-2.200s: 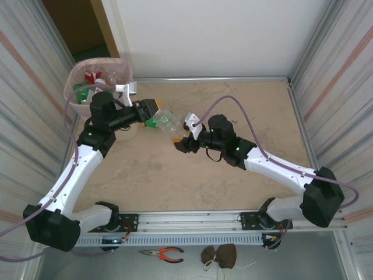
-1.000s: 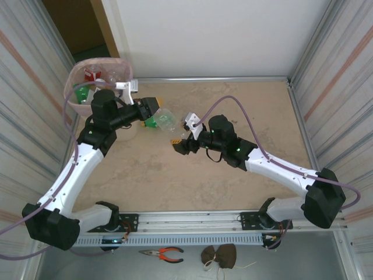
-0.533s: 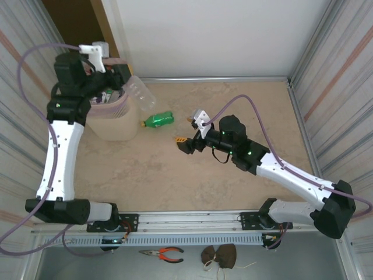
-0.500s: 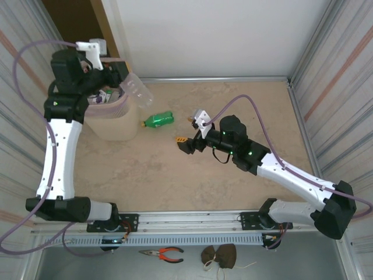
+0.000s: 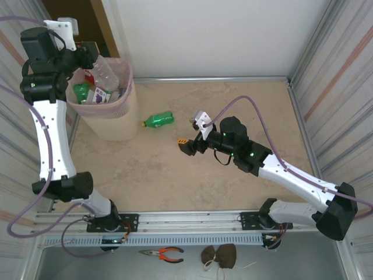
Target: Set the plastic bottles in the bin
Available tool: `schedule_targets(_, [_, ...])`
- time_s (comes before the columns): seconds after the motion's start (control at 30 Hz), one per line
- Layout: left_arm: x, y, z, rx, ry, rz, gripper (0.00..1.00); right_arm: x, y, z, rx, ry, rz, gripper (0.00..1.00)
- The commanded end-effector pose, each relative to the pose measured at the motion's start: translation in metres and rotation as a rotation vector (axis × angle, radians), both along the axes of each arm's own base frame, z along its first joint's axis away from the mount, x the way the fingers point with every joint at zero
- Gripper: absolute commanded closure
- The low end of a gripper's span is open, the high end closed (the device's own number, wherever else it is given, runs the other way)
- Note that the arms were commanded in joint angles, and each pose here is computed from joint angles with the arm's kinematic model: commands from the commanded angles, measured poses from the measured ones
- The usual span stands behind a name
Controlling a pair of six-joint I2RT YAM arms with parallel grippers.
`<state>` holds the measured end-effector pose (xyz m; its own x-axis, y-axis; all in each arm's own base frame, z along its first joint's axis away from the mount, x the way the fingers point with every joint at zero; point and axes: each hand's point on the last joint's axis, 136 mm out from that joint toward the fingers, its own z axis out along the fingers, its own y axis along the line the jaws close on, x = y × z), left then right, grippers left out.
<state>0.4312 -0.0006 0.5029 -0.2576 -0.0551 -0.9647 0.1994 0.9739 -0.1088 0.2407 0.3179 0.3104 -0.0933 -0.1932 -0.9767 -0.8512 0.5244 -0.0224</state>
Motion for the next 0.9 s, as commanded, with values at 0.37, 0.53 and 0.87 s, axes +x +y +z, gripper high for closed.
schedule_targets(0.37, [0.023, -0.003, -0.085, 0.022, 0.285, -0.109, 0.82, -0.008, 0.005, 0.006, -0.004, -0.015, 0.018, 0.13])
schedule_targets(0.53, [0.026, -0.011, -0.119, 0.005, 0.372, -0.161, 0.79, -0.009, 0.004, 0.005, -0.007, -0.014, 0.018, 0.13])
schedule_targets(0.87, [0.039, -0.028, -0.185, 0.037, 0.509, -0.205, 0.73, -0.008, 0.004, 0.0, -0.017, -0.01, 0.011, 0.13])
